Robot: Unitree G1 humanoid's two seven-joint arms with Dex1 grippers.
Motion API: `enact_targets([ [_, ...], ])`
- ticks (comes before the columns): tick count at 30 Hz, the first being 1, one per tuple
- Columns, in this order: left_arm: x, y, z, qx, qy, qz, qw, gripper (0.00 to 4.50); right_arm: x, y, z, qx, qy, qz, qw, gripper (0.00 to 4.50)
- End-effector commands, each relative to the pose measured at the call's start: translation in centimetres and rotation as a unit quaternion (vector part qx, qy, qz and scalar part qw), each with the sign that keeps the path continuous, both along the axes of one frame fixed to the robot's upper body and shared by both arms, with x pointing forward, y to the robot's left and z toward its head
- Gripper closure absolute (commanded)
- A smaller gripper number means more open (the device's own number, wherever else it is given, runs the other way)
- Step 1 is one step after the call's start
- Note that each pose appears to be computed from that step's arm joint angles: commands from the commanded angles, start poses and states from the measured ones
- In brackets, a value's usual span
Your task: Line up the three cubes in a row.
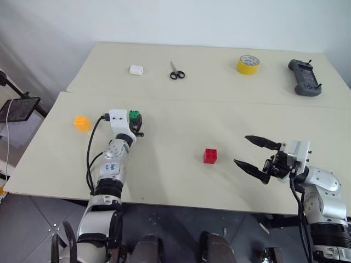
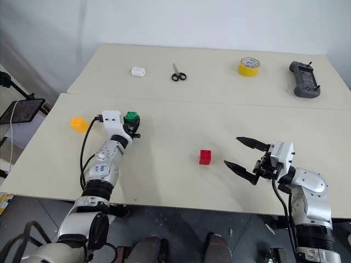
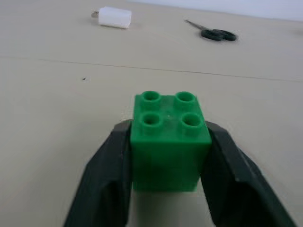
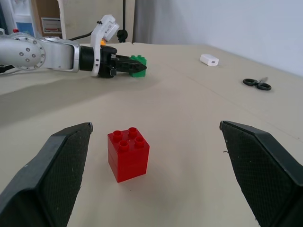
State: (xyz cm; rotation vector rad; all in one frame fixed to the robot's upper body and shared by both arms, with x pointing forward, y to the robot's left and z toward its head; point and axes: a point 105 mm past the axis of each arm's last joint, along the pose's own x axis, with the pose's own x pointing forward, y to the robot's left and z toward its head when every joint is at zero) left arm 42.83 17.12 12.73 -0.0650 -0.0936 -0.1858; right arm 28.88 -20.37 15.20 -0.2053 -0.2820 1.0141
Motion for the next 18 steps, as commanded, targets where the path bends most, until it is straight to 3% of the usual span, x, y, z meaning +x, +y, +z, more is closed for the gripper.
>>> enact_targets([
  [1, -1.8, -0.1, 3.1, 0.004, -0.059, -0.139, 0.988, 2.97, -0.1, -0.2, 0.9, -0.014, -0.019, 0.001, 1.000, 0.00],
  [4, -4.7, -0.8, 4.6, 0.062, -0.078, -0.328, 0.940, 2.97, -0.1, -0.8, 1.1, -0.024, -0.017, -0.003, 1.000, 0.00],
  [8, -7.6, -2.6, 4.1, 0.147, -0.051, -0.507, 0.848, 2.97, -0.3, -1.4, 1.1, -0.034, -0.013, -0.007, 0.999, 0.00],
  [11, -7.6, -4.8, 2.7, 0.201, -0.024, -0.578, 0.790, 2.97, -0.7, -1.5, 1.0, -0.038, -0.011, -0.010, 0.999, 0.00],
  [15, -6.9, -7.3, 0.4, 0.245, 0.014, -0.614, 0.751, 2.97, -1.6, -1.4, 0.8, -0.040, -0.008, -0.014, 0.999, 0.00],
  [18, -6.2, -8.5, -0.1, 0.251, 0.024, -0.614, 0.748, 2.97, -2.5, -1.7, 0.7, -0.043, -0.002, -0.021, 0.999, 0.00],
])
